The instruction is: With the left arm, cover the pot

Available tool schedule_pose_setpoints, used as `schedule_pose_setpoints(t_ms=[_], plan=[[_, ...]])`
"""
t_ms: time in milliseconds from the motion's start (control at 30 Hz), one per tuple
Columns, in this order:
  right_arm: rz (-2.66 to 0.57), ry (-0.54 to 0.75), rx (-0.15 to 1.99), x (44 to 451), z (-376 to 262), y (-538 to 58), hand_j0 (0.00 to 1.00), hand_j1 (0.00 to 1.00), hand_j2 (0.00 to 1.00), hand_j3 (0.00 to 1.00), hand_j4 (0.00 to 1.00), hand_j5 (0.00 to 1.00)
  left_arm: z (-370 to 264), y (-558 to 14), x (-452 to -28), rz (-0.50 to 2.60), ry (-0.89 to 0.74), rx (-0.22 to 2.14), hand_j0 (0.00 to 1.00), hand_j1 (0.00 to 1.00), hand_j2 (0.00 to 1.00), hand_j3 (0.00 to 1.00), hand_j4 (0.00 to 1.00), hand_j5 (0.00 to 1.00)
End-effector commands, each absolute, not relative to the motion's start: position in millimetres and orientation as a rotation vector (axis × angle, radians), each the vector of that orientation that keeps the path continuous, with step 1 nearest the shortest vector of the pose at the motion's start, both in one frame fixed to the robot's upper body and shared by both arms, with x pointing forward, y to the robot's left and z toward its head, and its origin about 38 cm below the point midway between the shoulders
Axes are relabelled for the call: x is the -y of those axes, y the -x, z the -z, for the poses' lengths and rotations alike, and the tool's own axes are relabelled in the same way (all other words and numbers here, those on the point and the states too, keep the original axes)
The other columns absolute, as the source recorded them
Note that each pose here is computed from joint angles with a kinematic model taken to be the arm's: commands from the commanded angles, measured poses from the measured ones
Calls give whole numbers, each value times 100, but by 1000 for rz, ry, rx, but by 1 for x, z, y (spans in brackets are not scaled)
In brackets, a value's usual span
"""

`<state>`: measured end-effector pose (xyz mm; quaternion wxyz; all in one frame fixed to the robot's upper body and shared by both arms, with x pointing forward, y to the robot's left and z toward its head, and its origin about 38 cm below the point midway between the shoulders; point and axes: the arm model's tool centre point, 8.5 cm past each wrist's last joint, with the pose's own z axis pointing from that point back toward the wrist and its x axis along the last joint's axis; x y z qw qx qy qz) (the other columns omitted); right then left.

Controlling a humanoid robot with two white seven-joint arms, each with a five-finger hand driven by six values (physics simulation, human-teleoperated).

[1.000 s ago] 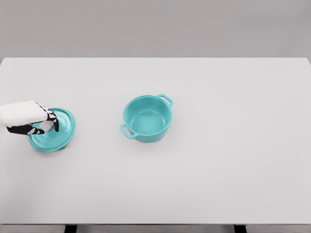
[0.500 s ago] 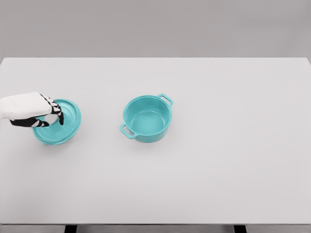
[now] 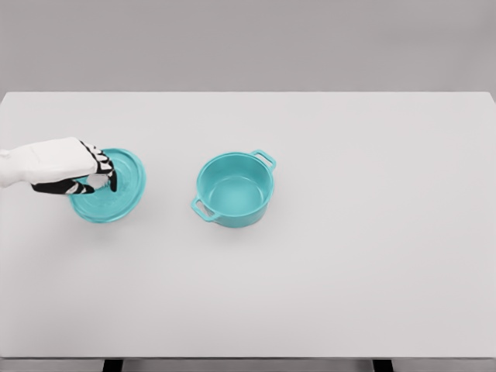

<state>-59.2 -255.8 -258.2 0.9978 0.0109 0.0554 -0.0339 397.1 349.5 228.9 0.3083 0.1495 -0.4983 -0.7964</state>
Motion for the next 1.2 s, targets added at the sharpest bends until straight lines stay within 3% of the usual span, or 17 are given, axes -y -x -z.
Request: schedule_pose_setpoints(t_ms=[0,1167], plan=[[68,-22,-111,256,258,59,100,100,100,100,100,100,-228,-397,-346,2098,-385,1333,51,51,51,51,51,51],[68,-22,-111,256,258,59,100,100,100,100,100,100,-243,-411,-265,2067,-294,1636,44,44,44,44,44,44]])
